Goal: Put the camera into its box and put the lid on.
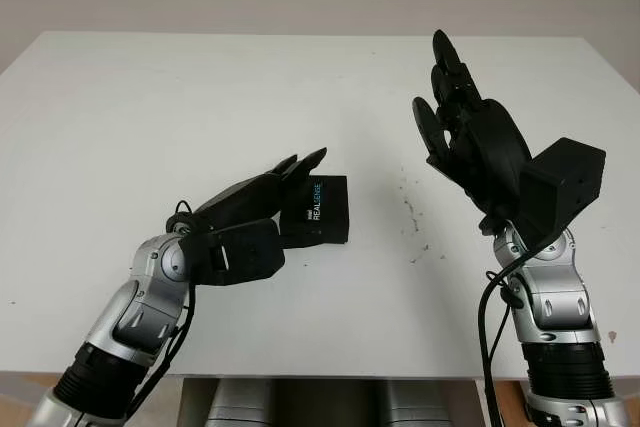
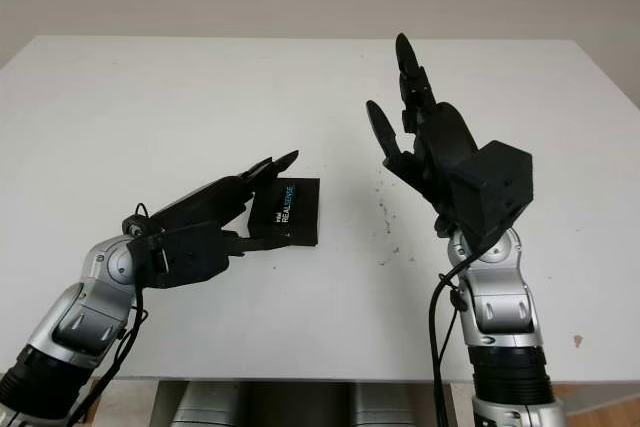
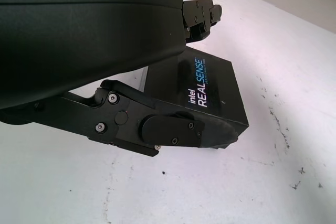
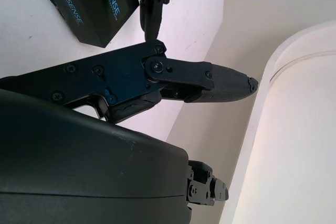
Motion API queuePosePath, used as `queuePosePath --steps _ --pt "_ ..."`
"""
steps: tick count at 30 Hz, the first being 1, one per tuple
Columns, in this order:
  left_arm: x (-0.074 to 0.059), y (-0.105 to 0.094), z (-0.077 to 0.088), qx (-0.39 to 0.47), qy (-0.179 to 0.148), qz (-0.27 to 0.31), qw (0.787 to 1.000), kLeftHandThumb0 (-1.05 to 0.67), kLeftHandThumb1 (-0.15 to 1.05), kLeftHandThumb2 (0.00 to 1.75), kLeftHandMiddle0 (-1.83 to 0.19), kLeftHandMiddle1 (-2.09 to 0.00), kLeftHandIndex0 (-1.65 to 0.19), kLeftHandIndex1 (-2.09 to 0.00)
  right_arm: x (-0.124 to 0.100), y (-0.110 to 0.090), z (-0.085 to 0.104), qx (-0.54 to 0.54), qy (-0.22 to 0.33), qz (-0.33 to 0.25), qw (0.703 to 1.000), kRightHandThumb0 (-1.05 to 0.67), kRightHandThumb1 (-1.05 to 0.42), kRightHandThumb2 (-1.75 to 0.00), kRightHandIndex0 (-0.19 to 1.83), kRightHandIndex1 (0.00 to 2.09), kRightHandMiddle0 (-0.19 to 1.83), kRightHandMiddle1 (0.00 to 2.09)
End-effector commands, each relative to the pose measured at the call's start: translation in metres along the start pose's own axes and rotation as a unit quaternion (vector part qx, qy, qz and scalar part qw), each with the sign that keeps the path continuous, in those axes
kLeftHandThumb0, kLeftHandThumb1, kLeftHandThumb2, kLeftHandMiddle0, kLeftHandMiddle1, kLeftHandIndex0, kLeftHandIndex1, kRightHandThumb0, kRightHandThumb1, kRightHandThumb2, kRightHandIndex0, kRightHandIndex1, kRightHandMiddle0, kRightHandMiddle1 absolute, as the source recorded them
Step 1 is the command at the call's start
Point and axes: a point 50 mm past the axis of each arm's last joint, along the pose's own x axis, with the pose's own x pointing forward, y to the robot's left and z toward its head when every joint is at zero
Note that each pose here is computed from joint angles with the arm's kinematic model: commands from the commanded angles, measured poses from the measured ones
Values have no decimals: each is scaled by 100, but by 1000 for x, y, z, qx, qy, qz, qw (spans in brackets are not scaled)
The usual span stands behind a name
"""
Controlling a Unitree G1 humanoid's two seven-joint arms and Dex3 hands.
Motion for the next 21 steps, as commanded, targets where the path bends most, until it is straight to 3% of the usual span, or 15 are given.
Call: queuePosePath --steps 1,9,15,21 --pt "-3 7 -2 -4 -1 12 1000 -61 105 39 19 0 19 0 1 -2 6 -1 -15 1 1000 -73 -105 -51 -18 5 -13 3" --pt "-8 31 -4 -94 -10 108 990 -64 105 49 19 0 19 0 2 1 4 1 -9 8 1000 -73 -105 -52 -19 5 -14 3" --pt "-14 57 -12 -233 -52 263 935 -67 105 56 19 0 19 0 2 3 -1 2 0 6 1000 -72 -105 -53 -19 1 -16 3" --pt "-16 73 -25 -338 -100 325 878 -68 105 60 19 0 19 0 3 5 -4 22 10 -5 1000 -67 -105 -58 -19 0 -19 1"
